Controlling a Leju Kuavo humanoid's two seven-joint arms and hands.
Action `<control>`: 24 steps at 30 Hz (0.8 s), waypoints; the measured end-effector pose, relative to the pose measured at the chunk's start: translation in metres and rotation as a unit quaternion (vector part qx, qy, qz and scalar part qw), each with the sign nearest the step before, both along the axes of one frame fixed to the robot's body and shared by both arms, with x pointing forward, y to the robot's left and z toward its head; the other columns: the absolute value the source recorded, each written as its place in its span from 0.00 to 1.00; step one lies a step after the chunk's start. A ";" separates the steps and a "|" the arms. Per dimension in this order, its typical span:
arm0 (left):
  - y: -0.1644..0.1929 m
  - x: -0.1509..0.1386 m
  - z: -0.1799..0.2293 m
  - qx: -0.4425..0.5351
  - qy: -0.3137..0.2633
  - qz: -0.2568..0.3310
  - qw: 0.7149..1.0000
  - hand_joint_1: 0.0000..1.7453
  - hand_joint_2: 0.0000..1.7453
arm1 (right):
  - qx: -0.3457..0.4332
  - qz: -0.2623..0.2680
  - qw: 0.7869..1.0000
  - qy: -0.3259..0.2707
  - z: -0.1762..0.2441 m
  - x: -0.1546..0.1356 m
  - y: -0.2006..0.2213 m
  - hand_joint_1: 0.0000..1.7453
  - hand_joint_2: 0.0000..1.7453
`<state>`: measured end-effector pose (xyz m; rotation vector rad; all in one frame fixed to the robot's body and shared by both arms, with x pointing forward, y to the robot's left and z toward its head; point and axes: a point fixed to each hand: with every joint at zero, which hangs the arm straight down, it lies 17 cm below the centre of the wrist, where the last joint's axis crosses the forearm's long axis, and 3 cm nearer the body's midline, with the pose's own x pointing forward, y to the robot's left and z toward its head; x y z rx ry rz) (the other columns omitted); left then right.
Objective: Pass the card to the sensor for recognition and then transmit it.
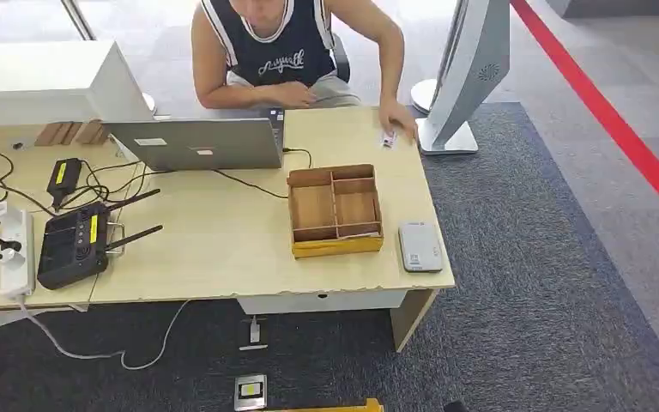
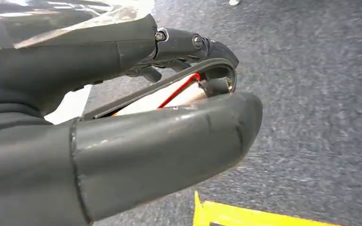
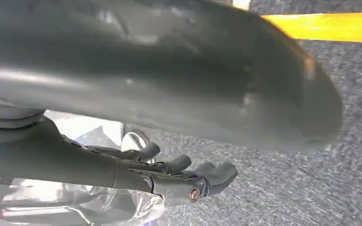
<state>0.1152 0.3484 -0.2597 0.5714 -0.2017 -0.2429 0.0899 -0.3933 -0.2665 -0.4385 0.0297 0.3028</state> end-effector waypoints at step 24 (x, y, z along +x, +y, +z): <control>-0.001 -0.015 0.000 0.012 0.030 0.047 0.998 0.00 0.00 | -0.007 0.110 0.994 -0.016 0.011 0.063 0.024 0.00 1.00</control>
